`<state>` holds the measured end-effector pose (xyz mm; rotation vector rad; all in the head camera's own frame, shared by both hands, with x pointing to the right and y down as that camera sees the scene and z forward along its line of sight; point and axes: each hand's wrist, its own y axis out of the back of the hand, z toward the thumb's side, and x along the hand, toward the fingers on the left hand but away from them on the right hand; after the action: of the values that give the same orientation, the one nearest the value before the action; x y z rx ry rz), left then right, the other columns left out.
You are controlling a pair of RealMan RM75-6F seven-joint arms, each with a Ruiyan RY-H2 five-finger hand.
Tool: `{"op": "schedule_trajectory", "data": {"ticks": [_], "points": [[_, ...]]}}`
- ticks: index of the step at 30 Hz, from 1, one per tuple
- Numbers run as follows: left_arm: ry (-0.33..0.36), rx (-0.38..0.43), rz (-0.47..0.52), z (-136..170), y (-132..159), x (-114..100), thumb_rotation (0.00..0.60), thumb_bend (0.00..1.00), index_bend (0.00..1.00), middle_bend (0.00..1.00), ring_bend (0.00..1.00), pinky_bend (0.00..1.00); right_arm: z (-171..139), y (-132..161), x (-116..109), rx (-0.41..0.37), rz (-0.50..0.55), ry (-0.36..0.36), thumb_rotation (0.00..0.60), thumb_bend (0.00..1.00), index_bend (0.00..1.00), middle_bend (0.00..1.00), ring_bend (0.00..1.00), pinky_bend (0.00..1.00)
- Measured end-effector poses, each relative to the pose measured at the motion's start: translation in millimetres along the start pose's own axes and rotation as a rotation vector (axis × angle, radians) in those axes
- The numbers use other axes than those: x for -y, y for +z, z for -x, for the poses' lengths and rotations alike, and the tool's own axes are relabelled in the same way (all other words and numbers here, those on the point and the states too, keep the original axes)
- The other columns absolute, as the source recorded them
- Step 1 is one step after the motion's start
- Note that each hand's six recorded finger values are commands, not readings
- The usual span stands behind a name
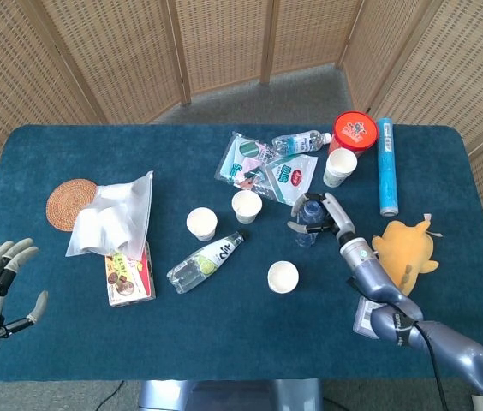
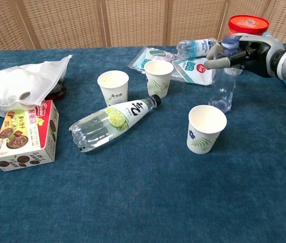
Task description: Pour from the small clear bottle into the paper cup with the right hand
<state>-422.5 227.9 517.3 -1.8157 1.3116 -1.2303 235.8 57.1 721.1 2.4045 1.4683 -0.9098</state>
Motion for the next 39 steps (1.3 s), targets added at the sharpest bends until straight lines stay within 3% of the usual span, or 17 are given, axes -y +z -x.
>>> {"op": "schedule_trajectory", "data": {"ticks": [12,18,23,33,39], "points": [[0.004,0.015,0.001,-2,4,-1,0.307,0.46,0.14,0.13,0.0,0.0,-5,6,-8,-0.034,-0.016,0.006,0.6,0.22,0.47,0.53,0.3,0.1],[0.002,0.025,0.004,-2,6,0,0.307,0.46,0.14,0.13,0.0,0.0,-10,13,-8,-0.045,-0.04,0.022,0.6,0.22,0.33,0.45,0.27,0.0],[0.005,0.03,0.007,-2,6,0,0.31,0.46,0.14,0.13,0.0,0.0,-15,22,-7,-0.06,-0.053,0.034,0.6,0.22,0.24,0.38,0.21,0.0],[0.009,0.039,0.017,-3,5,-1,0.305,0.46,0.13,0.12,0.0,0.0,-28,55,-12,-0.116,-0.066,0.032,0.6,0.21,0.23,0.35,0.12,0.0],[0.007,0.034,0.022,-2,2,-1,0.305,0.46,0.13,0.12,0.0,0.0,-36,80,-25,-0.181,-0.044,-0.025,0.6,0.21,0.26,0.35,0.11,0.0]]}}
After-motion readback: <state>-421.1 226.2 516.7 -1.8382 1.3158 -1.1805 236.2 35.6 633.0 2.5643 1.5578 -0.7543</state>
